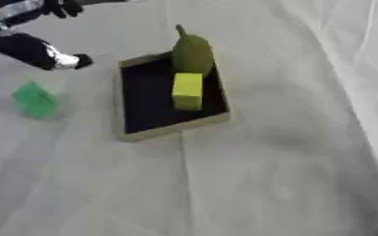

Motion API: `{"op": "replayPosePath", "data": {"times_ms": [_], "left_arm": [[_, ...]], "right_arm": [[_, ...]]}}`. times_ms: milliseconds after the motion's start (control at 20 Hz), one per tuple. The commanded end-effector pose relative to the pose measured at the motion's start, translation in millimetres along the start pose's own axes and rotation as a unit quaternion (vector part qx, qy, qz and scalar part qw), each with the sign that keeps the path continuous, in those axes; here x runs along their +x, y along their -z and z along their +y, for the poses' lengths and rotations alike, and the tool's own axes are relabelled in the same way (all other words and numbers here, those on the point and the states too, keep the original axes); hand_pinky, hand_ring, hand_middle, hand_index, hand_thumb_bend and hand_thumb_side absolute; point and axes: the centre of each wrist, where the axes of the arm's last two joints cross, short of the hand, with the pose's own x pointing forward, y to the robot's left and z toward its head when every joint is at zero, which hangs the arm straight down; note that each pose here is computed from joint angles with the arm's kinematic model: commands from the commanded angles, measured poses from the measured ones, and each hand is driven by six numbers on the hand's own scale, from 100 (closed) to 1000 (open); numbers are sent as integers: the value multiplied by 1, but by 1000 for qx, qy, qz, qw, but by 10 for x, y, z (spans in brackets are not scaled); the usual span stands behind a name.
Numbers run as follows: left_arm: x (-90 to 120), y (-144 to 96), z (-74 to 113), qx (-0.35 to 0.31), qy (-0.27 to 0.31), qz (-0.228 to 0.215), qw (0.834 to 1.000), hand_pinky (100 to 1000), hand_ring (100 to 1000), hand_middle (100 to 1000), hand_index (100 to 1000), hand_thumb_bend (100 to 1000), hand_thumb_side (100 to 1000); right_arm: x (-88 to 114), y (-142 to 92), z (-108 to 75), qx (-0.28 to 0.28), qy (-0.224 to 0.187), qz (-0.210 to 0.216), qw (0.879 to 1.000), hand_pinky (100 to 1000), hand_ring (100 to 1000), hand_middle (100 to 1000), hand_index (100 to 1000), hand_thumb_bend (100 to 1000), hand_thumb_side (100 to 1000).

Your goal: Pick up objects on the table and place them in the box.

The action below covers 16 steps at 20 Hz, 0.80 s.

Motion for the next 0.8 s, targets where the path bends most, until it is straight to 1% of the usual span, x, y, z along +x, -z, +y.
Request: {"op": "replayPosePath", "data": {"times_ms": [50,100,250,350,450,600,800], "left_arm": [[-111,-177,147,15,23,24,999,926,873,820,923,561,438],[-138,-197,126,12,21,29,999,929,875,823,928,579,447],[-202,-228,72,4,14,44,999,932,877,825,929,609,468],[-238,-229,36,-1,11,53,999,937,880,825,928,648,489],[-271,-229,6,-8,13,64,998,937,882,822,926,679,491],[-359,-227,-60,-20,27,95,995,936,883,819,923,710,468],[-569,-228,-199,-30,33,145,988,936,884,819,922,718,462]], "right_arm": [[70,45,-31,9,-12,-15,1000,892,954,591,813,100,615],[70,43,-31,9,-12,-15,1000,892,954,590,813,100,632],[68,38,-30,10,-13,-14,1000,892,954,590,813,100,631],[67,35,-30,10,-13,-14,1000,892,955,590,813,100,631],[67,30,-32,10,-14,-14,1000,892,955,590,813,100,630],[66,29,-31,10,-14,-13,1000,892,955,590,813,100,631],[63,28,-24,11,-12,-10,1000,893,956,589,814,100,632]]}}
